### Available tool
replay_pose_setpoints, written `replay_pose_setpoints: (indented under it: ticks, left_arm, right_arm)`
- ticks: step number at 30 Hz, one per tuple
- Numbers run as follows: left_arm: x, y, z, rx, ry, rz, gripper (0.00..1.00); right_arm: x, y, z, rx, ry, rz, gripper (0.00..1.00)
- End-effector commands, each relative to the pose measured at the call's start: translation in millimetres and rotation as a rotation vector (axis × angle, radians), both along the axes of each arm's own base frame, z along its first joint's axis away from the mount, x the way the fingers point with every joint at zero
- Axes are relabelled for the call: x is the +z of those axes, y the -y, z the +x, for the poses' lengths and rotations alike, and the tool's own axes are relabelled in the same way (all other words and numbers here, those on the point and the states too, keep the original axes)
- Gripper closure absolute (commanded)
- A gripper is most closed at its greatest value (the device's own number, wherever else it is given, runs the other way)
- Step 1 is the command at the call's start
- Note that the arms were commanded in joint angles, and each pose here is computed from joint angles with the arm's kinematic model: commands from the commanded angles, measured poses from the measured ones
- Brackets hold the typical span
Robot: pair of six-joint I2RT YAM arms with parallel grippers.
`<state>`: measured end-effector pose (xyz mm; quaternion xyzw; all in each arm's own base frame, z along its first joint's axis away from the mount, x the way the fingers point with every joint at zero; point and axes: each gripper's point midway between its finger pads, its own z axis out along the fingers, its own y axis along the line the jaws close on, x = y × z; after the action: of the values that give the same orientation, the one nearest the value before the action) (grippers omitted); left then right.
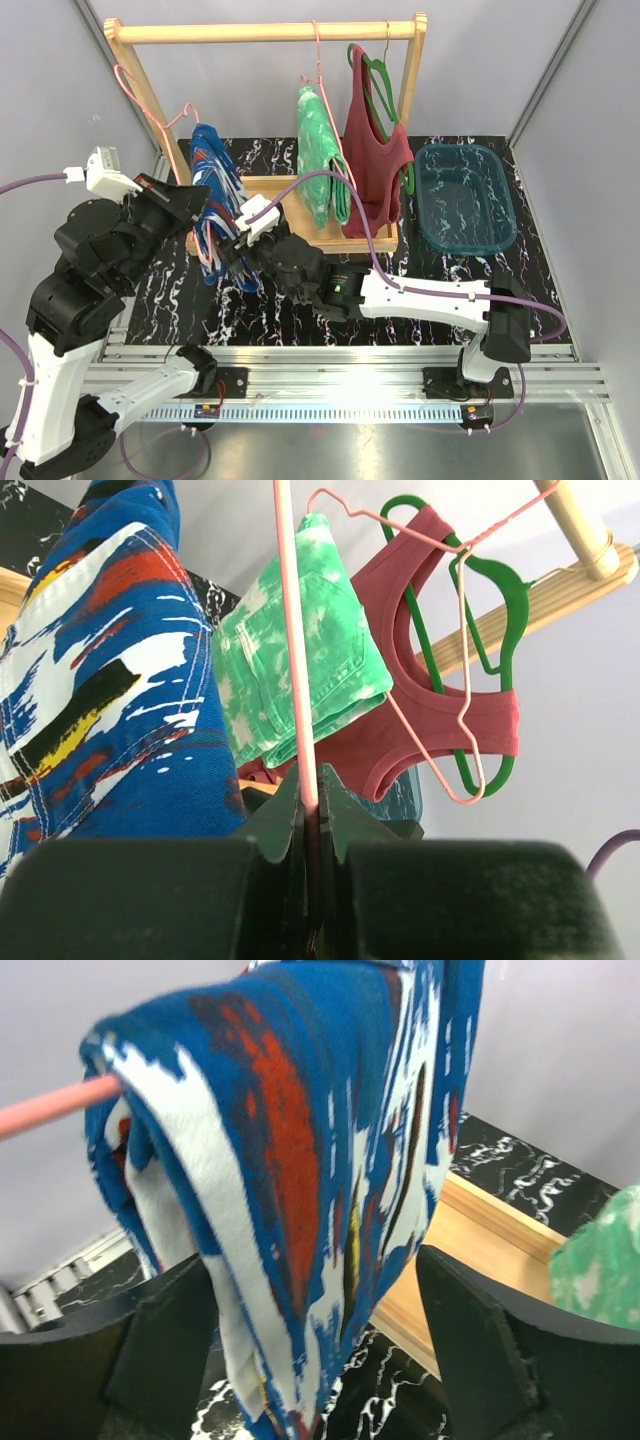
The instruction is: Remove the trousers from the hanger
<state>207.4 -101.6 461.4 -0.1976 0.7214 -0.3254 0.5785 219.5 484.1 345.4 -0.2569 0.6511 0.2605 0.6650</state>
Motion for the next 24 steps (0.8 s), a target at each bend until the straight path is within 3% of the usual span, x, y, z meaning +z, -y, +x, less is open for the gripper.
replay_pose_setpoints:
  ticks: [1, 5, 17, 24]
  left_arm:
    - [96.7, -18.9, -13.0, 0.050, 0.286, -0.184, 1.00]
    - [105.6, -24.6, -14.3, 0.073, 0.307, -0.201, 1.00]
    - [120.8, -29.8, -23.4, 0.070, 0.337, -0.222, 1.00]
    - [124.1, -27.2, -28.1, 0.044, 0.340, -0.245, 1.00]
  right_arm:
    - [6.2, -6.9, -6.8, 0.056, -0.021, 0.061, 0.14]
    - [-23.6, -15.4, -16.7, 0.106, -0.056, 0.019, 0.09]
    - [-73.1, -1.2, -0.4, -0.005, -0.027, -0.114, 0.02]
    - [-71.2, -15.8, 14.9, -0.070, 0.035, -0.083, 0.01]
